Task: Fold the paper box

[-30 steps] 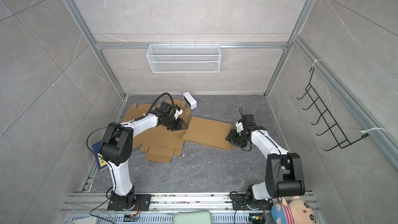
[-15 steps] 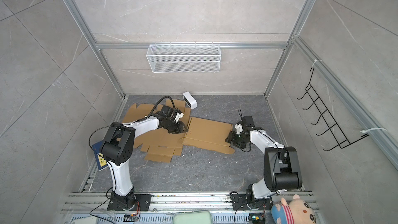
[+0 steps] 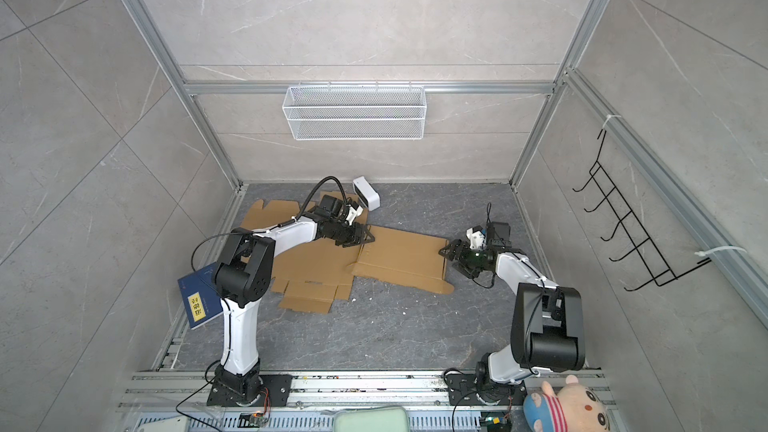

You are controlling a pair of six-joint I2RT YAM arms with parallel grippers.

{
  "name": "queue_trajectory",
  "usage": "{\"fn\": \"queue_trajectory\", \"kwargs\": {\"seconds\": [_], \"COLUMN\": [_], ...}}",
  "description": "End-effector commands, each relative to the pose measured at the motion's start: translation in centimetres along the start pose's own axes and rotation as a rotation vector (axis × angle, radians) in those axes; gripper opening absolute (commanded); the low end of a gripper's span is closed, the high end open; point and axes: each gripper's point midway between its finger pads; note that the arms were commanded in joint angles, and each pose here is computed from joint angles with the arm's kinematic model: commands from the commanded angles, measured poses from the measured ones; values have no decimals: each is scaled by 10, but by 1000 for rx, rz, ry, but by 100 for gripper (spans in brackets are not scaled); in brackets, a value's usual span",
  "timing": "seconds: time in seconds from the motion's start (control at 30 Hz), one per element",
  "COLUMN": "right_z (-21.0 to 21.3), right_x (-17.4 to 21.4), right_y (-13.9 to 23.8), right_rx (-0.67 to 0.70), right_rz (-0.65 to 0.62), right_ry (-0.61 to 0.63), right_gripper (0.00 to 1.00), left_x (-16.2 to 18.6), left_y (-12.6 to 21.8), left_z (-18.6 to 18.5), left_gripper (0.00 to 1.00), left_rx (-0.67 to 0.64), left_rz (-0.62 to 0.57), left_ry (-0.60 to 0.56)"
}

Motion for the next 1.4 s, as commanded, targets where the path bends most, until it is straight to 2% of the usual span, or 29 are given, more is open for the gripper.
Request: {"fn": "queue_trajectory", "kwargs": {"seconds": [0.0,0.37,0.6,0.8,0.93,1.13,1.23,1.37], "right_z": [-5,-17,-23,-19,-11,8,16,22], "right_x": [8,22,28,32,35,31,32,34], "right_y": [-7,-15,-25,-35,-46,-56,-53,-49], "right_rx": [-23,-29,-44,-67,-114,-246,-292,-316], "right_rz": [24,32,46,66,88,84,89,104], "right_ry": [-31,-30,-56,-57,-64,-110,-123,-155], "right_gripper": [76,86,91,93,91,81,75,67], "left_x": [7,34,46,54,54,48,34,6], "left_y": [-3,-11,-9,-14,-15,-14,-4,30], "left_z": [9,57,85,95,98,92,68,14], "left_gripper": [50,28,23,21,21,23,29,44], "left_rx": [-7,-90,-133,-146,-148,-124,-46,81], "left_rz": [17,76,115,145,147,129,84,-23], "left_ry": [2,97,188,215,220,215,204,131]}}
Point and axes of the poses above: each gripper's point midway between its finger pads, its own y axis back along the fingers, its own z axis along the line the jaws close on, x = y × z, and after that the axes turned 3 degrees about y, right-handed
